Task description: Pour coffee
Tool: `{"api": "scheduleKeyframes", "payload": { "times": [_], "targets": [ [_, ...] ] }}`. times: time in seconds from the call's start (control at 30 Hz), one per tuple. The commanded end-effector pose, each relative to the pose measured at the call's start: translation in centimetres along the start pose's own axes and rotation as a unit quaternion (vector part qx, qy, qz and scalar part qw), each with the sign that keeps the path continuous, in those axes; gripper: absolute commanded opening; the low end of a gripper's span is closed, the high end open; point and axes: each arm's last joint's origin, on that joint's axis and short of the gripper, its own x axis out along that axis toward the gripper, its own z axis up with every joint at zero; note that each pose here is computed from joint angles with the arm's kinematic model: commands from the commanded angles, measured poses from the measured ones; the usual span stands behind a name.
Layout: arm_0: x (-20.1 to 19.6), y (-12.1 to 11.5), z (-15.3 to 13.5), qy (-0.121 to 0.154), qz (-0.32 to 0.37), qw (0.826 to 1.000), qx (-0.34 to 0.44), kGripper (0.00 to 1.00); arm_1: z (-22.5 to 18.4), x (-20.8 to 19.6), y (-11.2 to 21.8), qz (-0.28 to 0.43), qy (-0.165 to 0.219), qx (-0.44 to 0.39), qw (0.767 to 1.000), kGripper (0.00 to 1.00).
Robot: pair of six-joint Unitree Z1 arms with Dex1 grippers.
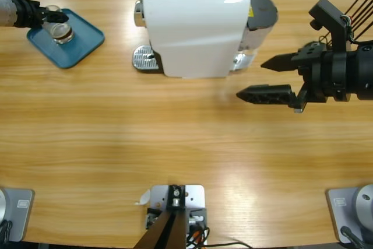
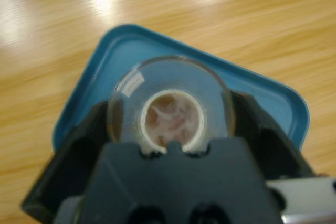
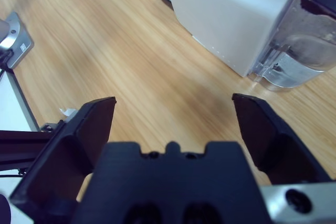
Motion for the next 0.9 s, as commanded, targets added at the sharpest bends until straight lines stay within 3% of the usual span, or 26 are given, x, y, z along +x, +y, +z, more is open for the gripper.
{"api": "scheduleKeyframes", "payload": {
  "times": [0.03,0.2,0.33,0.4,0.47,0.53,0.6,0.67,0.77,0.9],
  "targets": [
    [0.8,-0.3,-2.0,0.034,-0.006,0.999,-0.017,0.991,-0.3,-0.1,-0.2,0.003,-0.001,0.001,1.0,1.0],
    [-2.5,0.1,-0.6,-0.005,0.006,1.0,-0.018,0.991,-0.2,-0.6,-0.1,0.002,-0.01,-0.001,1.0,0.996],
    [-10.0,-0.1,0.5,-0.029,0.006,0.999,-0.021,0.991,-0.3,-1.9,0.3,0.0,-0.02,-0.006,1.0,0.996],
    [-13.8,-0.8,0.2,-0.023,-0.004,0.999,-0.027,0.991,-0.7,-3.0,0.6,-0.004,-0.032,-0.01,0.999,1.0],
    [-16.6,-2.2,-0.5,-0.007,-0.04,0.999,-0.021,0.991,-1.2,-3.9,0.8,-0.01,-0.036,-0.011,0.999,1.0],
    [-18.2,-4.3,-1.6,0.007,-0.116,0.993,-0.002,0.991,-1.8,-4.9,1.1,-0.017,-0.04,-0.014,0.999,1.0],
    [-19.7,-6.8,-2.7,0.002,-0.225,0.974,0.034,0.991,-2.4,-6.0,1.4,-0.022,-0.048,-0.019,0.998,1.0],
    [-21.7,-8.6,-3.7,-0.01,-0.277,0.958,0.069,0.991,-2.9,-6.9,1.5,-0.029,-0.056,-0.021,0.998,1.0],
    [-23.8,-10.0,-5.0,-0.019,-0.307,0.945,0.111,0.991,-3.3,-7.4,1.6,-0.037,-0.056,-0.021,0.998,1.0],
    [-23.8,-10.2,-7.5,-0.009,-0.296,0.944,0.146,0.996,-4.5,-7.6,1.5,-0.049,-0.05,-0.025,0.997,1.0]
  ]
}}
